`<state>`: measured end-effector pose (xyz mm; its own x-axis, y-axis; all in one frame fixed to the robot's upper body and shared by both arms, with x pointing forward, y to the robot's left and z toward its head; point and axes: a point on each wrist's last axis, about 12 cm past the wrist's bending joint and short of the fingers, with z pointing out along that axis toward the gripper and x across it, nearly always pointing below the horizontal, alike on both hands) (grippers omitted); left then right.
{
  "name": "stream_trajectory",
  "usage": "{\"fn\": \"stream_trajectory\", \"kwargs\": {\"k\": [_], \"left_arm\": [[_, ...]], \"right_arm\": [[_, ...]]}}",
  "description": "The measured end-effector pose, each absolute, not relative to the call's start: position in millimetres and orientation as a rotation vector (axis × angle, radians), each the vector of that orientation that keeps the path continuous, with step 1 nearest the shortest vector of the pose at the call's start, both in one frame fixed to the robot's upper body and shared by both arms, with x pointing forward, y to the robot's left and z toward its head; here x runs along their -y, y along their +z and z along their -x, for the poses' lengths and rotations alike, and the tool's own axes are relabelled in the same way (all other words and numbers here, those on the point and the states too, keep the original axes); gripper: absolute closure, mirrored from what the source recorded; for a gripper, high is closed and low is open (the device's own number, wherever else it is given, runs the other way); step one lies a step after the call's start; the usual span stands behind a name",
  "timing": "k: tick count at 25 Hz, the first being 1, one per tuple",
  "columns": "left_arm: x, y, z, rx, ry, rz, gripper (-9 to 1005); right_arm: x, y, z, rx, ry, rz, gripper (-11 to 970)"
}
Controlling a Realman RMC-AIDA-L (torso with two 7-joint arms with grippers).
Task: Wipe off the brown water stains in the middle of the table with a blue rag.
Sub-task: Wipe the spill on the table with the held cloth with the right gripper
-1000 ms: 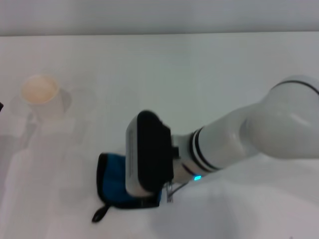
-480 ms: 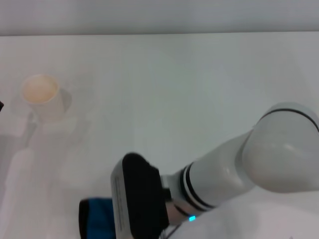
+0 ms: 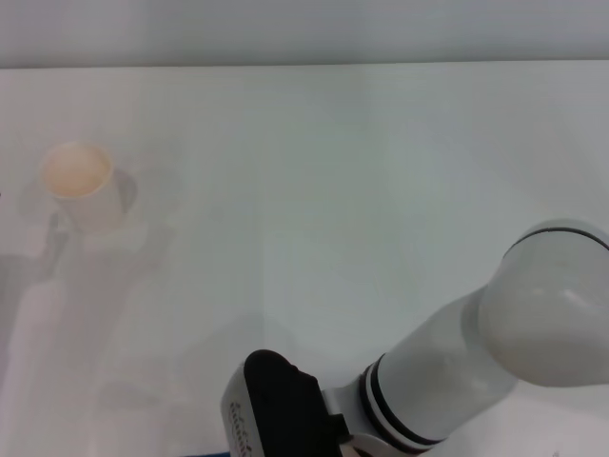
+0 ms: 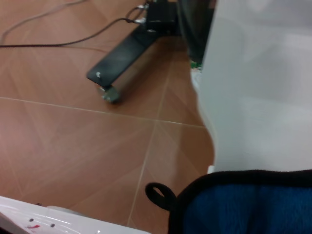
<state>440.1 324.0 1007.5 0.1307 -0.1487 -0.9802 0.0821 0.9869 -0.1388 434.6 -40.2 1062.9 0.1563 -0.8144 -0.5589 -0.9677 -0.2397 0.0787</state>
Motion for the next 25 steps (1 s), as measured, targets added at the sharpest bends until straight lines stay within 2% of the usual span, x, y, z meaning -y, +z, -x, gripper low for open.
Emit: {"fn": "stream_trajectory", "kwargs": {"k": [4,12,25], "left_arm": [[-325.4,1007.5,-439.5,-1.429,-0.174,0.072,103],[-326.0,1007.7,-439.5,-1.428,-0.171,0.072,103],[-328.0,1009.6,-442.2,-1.419,-0.162,0.070,103]], "right_arm": [[39.8,1061.1,-440.1,-1.727,0.718,2.092,924],[47.5,1060.1,-470.7,-1.783,0.639,1.928,921],[85.0,1067.4,-536.4,-1.911,0.432,1.710,915]]}}
